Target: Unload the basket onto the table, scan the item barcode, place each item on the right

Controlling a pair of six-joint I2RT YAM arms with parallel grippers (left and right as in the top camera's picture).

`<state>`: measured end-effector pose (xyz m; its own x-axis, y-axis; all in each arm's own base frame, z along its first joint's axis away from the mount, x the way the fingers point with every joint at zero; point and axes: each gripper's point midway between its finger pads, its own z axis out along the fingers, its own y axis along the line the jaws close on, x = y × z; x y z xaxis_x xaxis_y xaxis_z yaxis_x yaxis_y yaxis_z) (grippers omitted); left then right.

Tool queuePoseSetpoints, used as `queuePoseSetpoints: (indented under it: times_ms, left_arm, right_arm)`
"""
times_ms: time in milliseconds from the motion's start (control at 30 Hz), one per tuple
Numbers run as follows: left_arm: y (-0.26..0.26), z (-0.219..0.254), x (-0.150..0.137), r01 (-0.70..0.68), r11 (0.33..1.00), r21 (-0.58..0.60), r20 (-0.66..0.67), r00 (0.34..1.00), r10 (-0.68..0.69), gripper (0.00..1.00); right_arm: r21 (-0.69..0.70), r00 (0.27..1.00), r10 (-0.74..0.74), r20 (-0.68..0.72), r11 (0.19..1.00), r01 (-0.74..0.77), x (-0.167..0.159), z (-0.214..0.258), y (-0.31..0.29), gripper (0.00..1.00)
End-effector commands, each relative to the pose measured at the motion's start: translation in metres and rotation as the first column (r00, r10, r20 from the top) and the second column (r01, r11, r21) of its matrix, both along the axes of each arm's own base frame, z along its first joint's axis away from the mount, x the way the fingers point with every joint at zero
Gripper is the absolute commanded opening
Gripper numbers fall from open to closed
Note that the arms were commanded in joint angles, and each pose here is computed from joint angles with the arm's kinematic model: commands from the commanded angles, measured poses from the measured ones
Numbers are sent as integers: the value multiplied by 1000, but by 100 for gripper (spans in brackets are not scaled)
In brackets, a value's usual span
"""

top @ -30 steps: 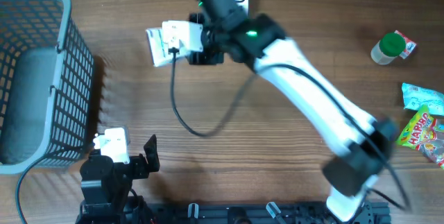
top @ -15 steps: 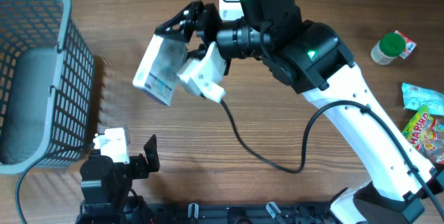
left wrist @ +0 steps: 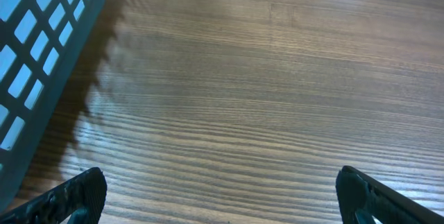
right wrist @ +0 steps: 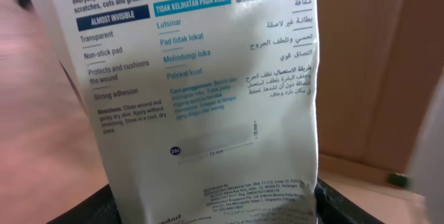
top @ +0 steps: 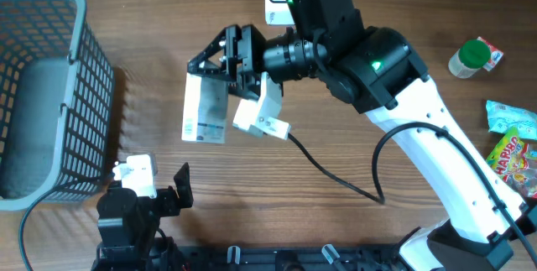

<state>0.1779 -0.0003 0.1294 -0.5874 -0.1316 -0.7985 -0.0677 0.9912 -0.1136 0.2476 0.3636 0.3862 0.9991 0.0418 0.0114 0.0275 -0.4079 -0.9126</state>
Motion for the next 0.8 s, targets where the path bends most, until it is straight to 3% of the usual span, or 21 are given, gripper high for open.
queuePoseSetpoints:
  times_ms: [0,133,233,333,400,467,633,700,767]
  left_arm:
    - [-1,-1,0,7,1000,-3,3,1000,-7,100]
    - [-1,-1,0,7,1000,-3,3,1000,-7,100]
    - [-1,-1,0,7,1000,-3,3,1000,-7,100]
    - [-1,-1,0,7,1000,-3,3,1000,-7,100]
    - [-1,-1,0,7,1000,-3,3,1000,-7,100]
    - [-1,-1,0,7,1000,-3,3,1000,-7,100]
    - [-1,-1,0,7,1000,-3,3,1000,-7,100]
    - [-1,-1,0,7,1000,-3,3,1000,-7,100]
    - [-1,-1,0,7,1000,-3,3,1000,-7,100]
  right_arm:
    - [-60,990,-49,-131,997,41,-3,-14,-4,58]
    - [-198,857,-303,-417,950,239,15,-41,-4,58]
    - [-329,649,-462,-605,887,325,30,-71,4,58]
    - [-454,391,-560,-730,825,336,37,-99,14,57]
    - [-546,178,-614,-769,776,315,41,-120,20,58]
    - [-598,55,-642,-765,739,311,46,-133,24,58]
    - [-689,-355,-591,-724,635,348,83,-146,35,63]
    - [-711,-519,-497,-695,584,393,110,-142,33,64]
    - [-720,-665,-348,-661,543,432,140,-132,24,73]
